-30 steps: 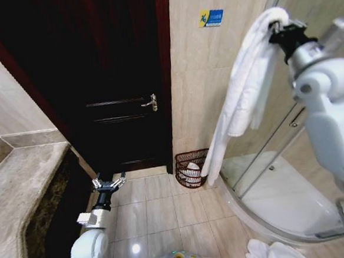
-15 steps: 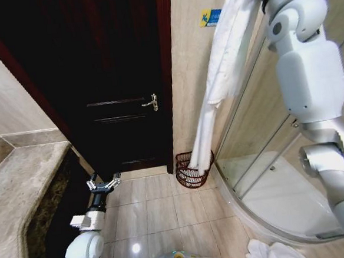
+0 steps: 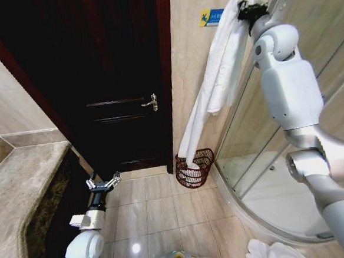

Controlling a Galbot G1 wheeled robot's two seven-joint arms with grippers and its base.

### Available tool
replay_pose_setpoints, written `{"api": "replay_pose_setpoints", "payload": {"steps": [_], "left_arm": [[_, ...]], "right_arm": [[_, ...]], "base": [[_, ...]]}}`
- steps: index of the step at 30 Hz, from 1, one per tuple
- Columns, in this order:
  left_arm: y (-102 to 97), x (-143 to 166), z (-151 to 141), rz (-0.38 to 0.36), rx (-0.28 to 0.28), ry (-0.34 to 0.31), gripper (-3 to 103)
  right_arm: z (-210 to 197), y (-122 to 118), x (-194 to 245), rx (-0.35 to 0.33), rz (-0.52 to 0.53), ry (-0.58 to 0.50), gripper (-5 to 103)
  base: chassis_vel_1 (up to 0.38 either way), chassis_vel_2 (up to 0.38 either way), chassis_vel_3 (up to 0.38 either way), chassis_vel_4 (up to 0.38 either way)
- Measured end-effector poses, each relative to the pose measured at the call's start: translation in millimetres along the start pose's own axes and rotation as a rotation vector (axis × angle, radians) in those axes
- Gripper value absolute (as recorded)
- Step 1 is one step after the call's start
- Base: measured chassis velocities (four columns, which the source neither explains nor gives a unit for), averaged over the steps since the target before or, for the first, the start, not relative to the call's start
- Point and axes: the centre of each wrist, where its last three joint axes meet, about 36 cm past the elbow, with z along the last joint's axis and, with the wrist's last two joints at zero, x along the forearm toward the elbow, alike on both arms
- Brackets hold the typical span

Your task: Discard the used towel into the hamper.

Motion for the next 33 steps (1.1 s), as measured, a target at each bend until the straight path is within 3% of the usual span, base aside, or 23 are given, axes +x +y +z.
{"api": "replay_pose_setpoints", "payload": {"steps": [5, 18, 33], "left_arm": [[-0.8, -1.9, 3.4, -0.001, 0.005, -0.002, 100], [-4.0, -3.3, 5.4, -0.012, 0.013, -0.021, 100], [-2.5, 1.2, 12.0, -0.019, 0.026, -0.038, 100]], "right_arm": [[8.0, -9.9, -0.9, 0.018, 0.014, 0.005, 4], [42.3, 17.1, 4.8, 0.006, -0.017, 0.041, 4], [66.6, 25.3, 10.7, -0.005, -0.004, 0.080, 4]], "base": [[0.000, 0.000, 0.000, 0.000], [0.000, 0.000, 0.000, 0.000], [0.000, 0.000, 0.000, 0.000]]}}
